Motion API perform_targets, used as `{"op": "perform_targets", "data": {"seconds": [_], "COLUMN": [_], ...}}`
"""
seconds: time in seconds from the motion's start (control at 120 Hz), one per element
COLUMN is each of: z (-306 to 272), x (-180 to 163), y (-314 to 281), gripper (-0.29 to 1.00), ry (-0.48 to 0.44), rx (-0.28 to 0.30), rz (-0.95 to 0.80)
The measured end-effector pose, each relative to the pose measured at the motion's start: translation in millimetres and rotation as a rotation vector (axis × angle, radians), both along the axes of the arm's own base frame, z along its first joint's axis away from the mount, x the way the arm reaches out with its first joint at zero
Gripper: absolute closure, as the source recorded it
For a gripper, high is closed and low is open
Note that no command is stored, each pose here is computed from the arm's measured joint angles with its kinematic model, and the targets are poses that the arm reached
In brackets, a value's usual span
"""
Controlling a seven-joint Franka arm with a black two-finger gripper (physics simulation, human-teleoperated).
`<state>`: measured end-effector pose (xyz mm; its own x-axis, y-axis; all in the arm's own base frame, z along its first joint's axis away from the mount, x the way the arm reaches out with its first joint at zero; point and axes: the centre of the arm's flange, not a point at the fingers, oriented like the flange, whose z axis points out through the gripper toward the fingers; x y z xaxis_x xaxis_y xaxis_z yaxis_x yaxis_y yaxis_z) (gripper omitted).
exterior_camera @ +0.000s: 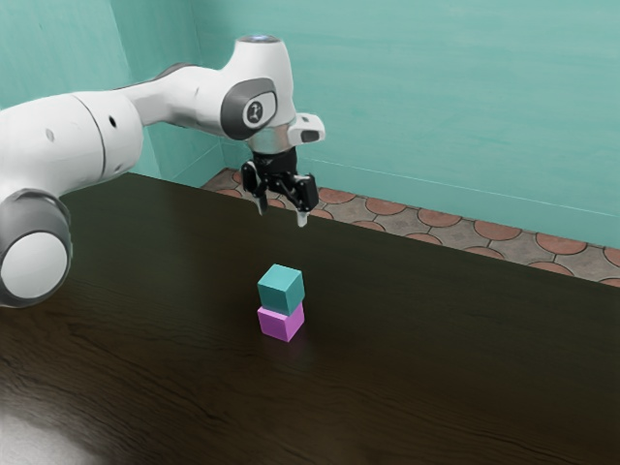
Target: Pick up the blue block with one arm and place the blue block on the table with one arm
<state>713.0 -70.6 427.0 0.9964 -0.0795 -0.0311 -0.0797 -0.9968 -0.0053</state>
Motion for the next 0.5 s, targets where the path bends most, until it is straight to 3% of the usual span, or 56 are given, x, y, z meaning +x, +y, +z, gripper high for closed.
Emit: {"op": "perform_targets", "data": {"seconds": [0.192, 0.5], "z": [-30.1, -56.4], "x": [-48.6, -64.5], "y": [-2.5, -16.7], "gripper": [0.00, 0.00], "ry": [0.031, -0.002], "rx": [0.004, -0.023], "rz": [-0.018, -0.041]}}
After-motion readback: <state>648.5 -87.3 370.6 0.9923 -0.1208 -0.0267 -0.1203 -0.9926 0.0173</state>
